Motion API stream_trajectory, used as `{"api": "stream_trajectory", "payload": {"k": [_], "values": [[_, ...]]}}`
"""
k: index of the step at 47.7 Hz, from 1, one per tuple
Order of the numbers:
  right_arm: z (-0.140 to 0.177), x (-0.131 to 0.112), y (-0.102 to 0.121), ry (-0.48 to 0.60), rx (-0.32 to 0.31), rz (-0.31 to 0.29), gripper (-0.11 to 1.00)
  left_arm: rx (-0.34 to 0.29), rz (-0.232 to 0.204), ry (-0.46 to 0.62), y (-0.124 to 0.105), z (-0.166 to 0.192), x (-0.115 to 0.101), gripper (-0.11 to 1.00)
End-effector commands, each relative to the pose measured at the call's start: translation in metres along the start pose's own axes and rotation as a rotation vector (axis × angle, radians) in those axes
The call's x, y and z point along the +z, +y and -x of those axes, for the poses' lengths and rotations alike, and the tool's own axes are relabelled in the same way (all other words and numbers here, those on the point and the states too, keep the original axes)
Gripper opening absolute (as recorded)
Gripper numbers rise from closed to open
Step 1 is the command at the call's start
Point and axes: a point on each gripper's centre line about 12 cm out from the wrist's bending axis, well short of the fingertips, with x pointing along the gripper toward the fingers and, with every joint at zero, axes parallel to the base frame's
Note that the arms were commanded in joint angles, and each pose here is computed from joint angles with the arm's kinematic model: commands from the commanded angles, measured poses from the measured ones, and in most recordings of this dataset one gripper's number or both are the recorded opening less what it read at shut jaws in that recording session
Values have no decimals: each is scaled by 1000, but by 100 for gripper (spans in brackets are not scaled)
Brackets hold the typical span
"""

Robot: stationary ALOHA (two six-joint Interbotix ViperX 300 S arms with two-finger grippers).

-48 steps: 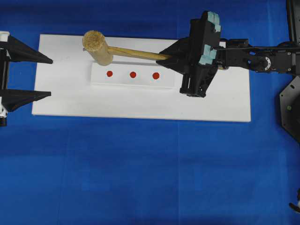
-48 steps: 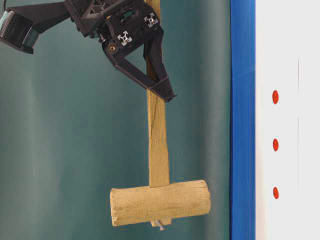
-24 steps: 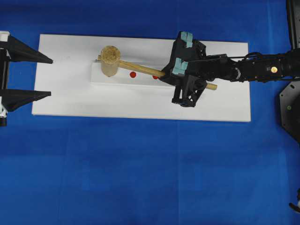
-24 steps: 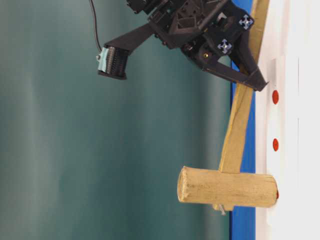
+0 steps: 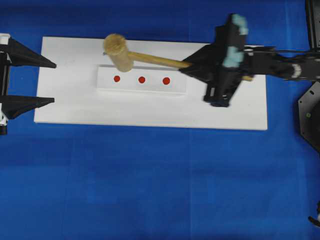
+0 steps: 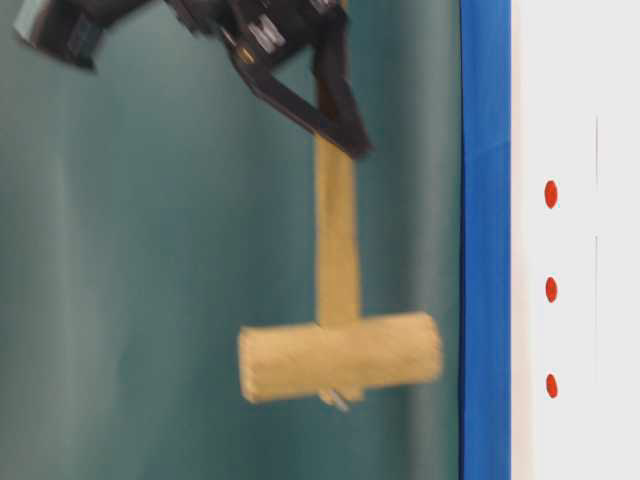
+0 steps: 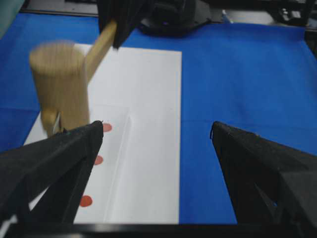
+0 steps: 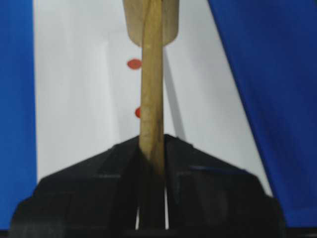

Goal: Hit the mark with a hammer.
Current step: 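Raise the mallet head above the red dots with the right gripper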

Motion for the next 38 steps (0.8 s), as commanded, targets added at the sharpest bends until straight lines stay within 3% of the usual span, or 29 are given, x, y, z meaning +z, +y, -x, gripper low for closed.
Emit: {"api": "stream_trajectory", "payload": {"k": [1,12,24,38], "values": [[20,11,0,-65,7,0,3,0,0,-8,0,-1,3,89],[33,7,-2,-81,8,-2,3,-2,0,-8,0,-1,3,89],[20,-5,-2,-24,4,-2,3,-2,0,-8,0,-1,3,89],[-31,-85,-8,272,-55,-58,3,-1,0,-3,0,-2,2,89]]}}
